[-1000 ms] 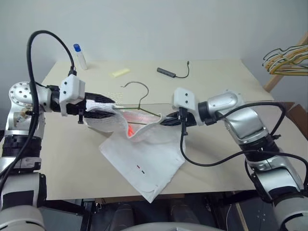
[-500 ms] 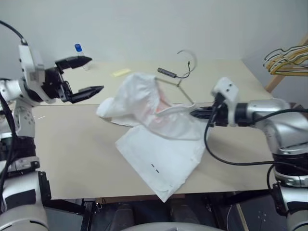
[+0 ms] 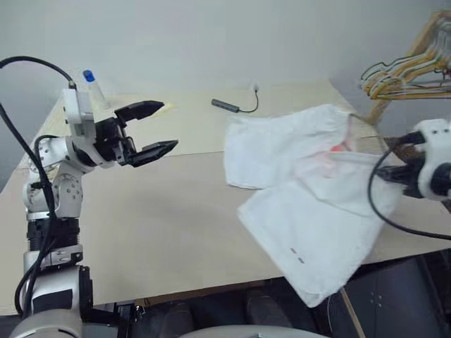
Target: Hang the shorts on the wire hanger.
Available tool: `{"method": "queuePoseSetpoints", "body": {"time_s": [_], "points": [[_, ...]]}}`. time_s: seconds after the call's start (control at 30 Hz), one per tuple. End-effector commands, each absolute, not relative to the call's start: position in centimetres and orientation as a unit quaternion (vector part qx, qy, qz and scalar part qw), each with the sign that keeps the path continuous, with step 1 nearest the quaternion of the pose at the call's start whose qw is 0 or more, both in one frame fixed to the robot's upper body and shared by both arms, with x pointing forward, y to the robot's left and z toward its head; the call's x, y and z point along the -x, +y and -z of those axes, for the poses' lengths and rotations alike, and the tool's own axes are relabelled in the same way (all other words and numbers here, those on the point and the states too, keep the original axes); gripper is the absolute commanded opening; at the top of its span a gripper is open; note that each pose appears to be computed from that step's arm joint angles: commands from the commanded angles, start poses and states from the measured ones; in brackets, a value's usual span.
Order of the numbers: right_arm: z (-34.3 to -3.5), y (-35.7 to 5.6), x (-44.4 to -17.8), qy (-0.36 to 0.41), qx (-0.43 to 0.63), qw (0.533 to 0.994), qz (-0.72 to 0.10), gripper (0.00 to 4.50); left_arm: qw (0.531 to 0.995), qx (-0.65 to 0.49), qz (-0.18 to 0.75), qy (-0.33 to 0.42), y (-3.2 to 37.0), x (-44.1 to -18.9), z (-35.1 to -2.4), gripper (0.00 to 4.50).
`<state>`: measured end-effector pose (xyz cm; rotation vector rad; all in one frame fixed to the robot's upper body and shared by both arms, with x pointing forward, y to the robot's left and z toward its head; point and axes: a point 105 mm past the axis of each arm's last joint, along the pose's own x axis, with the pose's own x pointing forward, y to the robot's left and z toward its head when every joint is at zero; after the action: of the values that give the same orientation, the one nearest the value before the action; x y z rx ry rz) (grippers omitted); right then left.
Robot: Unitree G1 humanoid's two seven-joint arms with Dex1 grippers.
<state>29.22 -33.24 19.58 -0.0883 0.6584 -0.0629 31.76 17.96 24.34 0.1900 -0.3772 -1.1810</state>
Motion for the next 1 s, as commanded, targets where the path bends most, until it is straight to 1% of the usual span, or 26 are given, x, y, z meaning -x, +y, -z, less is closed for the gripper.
{"method": "queuePoseSetpoints", "body": {"time_s": [0.03, 0.1, 0.2, 0.37, 0.47, 0.57, 0.7, 0.8, 1.0], "points": [[-22.1, -36.9, -28.9, 0.281, 0.030, 0.949, 0.141, 0.00, 0.798, -0.102, 0.560, -0.200, 17.2, -31.4, -25.8, 4.49], [-22.5, -38.1, -28.9, 0.271, 0.021, 0.944, 0.184, 0.00, 0.795, -0.102, 0.562, -0.203, 16.9, -31.3, -25.8, 4.49], [-23.1, -40.4, -28.9, 0.272, 0.077, 0.914, 0.290, 0.00, 0.793, -0.103, 0.564, -0.203, 16.6, -31.1, -25.7, 4.49], [-25.3, -41.0, -29.6, 0.206, 0.020, 0.900, 0.383, 0.00, 0.794, -0.107, 0.563, -0.202, 16.4, -30.8, -25.6, 4.49], [-26.7, -41.2, -30.0, 0.149, -0.017, 0.884, 0.444, 0.00, 0.787, -0.094, 0.569, -0.219, 16.2, -30.1, -26.2, 4.49], [-26.9, -41.3, -30.5, 0.129, -0.052, 0.870, 0.473, 0.00, 0.783, -0.088, 0.572, -0.228, 15.9, -29.4, -26.5, 4.49], [-27.3, -42.3, -30.8, 0.104, -0.091, 0.843, 0.520, 0.00, 0.785, -0.084, 0.568, -0.231, 15.7, -29.0, -26.4, 4.49], [-26.5, -43.3, -31.2, 0.110, -0.154, 0.826, 0.530, 0.00, 0.785, -0.079, 0.567, -0.235, 15.7, -28.6, -26.5, 4.49], [-25.6, -44.9, -31.3, 0.120, -0.197, 0.812, 0.536, 0.00, 0.786, -0.074, 0.562, -0.246, 15.8, -28.1, -26.9, 4.49]]}}
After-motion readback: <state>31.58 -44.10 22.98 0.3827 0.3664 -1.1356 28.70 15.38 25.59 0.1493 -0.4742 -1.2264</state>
